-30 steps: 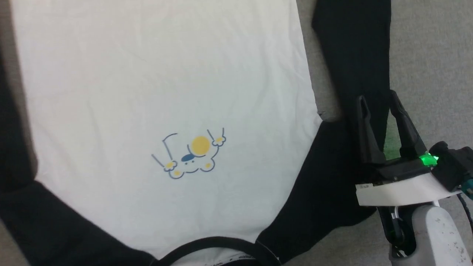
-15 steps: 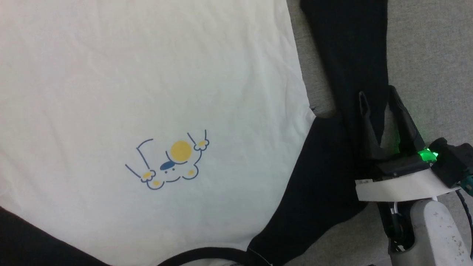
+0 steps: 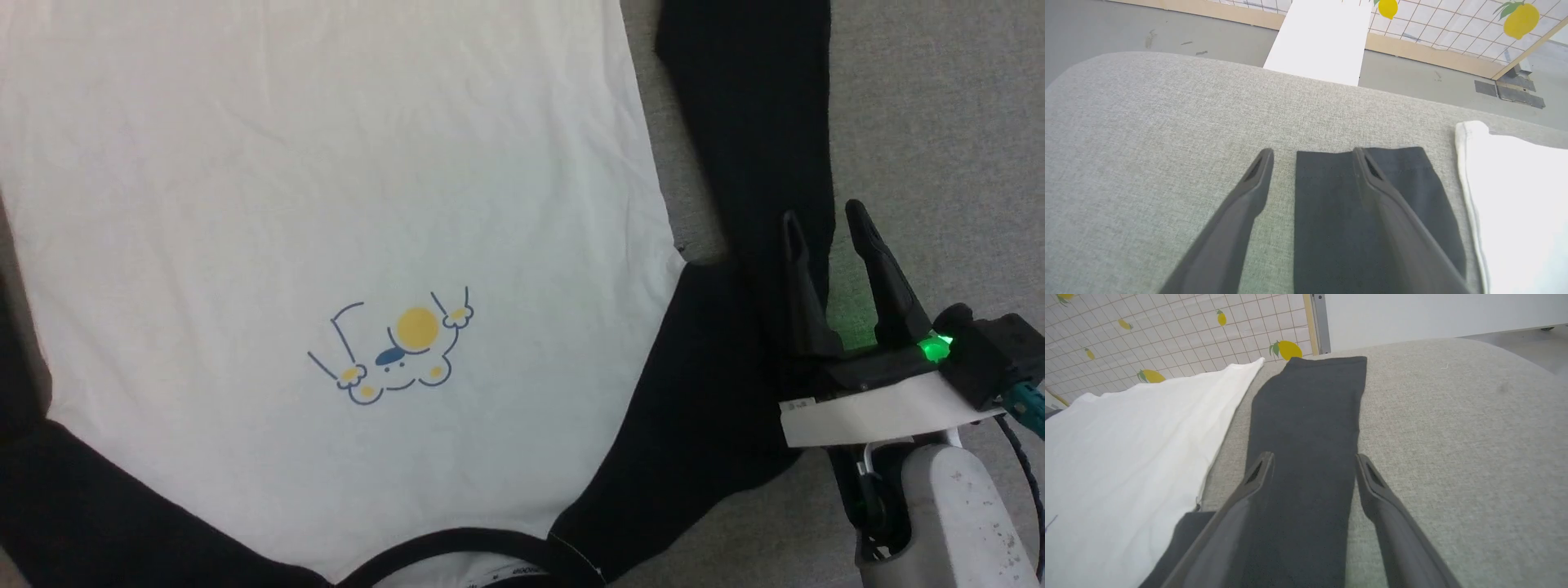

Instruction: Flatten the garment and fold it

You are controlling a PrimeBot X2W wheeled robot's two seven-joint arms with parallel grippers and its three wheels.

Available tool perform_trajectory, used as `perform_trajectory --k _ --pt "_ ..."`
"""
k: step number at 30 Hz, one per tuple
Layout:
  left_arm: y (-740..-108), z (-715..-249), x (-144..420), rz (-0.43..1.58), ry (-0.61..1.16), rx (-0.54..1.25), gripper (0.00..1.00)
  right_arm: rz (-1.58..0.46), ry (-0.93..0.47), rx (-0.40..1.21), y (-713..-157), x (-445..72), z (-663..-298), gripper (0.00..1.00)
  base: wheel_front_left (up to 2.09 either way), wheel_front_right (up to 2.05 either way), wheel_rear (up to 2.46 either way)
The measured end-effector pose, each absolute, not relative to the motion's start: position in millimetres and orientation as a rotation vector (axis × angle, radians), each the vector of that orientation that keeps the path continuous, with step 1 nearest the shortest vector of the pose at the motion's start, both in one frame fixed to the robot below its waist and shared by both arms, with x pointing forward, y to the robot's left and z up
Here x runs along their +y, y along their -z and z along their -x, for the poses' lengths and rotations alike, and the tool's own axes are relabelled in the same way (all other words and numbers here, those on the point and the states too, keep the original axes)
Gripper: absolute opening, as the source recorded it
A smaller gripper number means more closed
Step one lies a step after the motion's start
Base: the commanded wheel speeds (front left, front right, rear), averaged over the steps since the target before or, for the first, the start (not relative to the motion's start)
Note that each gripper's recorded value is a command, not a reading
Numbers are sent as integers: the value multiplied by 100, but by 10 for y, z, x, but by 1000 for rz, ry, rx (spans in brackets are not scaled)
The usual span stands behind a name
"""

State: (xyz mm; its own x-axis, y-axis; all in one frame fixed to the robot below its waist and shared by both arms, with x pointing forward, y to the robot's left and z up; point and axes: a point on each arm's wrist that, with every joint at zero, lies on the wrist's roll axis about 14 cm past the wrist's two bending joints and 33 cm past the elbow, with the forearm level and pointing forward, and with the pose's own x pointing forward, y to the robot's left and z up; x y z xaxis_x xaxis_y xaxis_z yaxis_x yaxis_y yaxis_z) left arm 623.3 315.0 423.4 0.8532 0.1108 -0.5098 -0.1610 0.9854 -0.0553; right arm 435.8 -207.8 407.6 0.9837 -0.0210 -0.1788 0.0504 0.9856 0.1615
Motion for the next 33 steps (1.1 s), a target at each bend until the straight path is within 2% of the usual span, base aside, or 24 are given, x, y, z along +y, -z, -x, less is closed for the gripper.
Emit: perform_trajectory --k 9,21,31,32,33 --pt "-4461 -6125 3093 82 -126 542 100 -176 25 129 -4329 -2046 -4297 100 0 0 0" --pt "-3831 -6109 2942 91 -170 722 100 -192 39 191 -4071 -2059 -4292 100 0 0 0" --pt "-3718 -6096 3033 8 -235 753 98 -190 54 231 -3891 -2096 -4282 100 0 0 0" --pt "-3717 -6083 3033 7 -236 755 44 -191 52 232 -3886 -2091 -4287 100 0 0 0" --pt "-3713 -6064 3032 4 -235 760 0 -192 51 233 -3881 -2087 -4292 100 0 0 0"
